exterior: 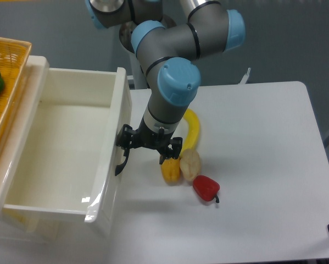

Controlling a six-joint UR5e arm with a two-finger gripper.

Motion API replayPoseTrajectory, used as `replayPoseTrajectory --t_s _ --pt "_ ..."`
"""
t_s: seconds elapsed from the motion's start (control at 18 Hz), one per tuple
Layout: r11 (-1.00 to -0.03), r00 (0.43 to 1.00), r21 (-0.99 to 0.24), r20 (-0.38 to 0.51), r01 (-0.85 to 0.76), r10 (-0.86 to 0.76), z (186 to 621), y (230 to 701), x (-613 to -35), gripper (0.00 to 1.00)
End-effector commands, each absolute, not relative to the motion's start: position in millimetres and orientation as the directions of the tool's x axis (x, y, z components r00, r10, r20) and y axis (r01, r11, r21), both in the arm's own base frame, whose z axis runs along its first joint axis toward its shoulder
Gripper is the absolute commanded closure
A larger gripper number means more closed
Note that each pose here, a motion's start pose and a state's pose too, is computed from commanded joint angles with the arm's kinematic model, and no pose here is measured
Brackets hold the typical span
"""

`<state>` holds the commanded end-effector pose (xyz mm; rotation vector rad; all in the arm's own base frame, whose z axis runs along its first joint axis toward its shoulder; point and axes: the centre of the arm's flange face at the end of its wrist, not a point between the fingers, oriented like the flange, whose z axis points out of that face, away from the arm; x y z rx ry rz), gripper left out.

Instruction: Slide open the top white drawer

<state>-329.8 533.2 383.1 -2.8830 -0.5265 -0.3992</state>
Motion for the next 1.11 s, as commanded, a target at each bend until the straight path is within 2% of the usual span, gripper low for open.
replayPoseTrajectory --t_s 0.17,0.44,0.89,1.11 --pt "-0.917 0.882 -0.119 0.347 0.38 0.32 381.0 533.1 -324.8 0.0" --pt "-0.916 0.87 -0.114 0.377 0.385 0.318 381.0 533.1 -319.7 0.0" --pt "-0.903 0.877 -0.149 0.343 0.403 0.336 392.0 515.9 -348.3 0.0" --pt "-0.909 0.901 -0.189 0.311 0.371 0.302 402.6 494.8 -371.6 0.0"
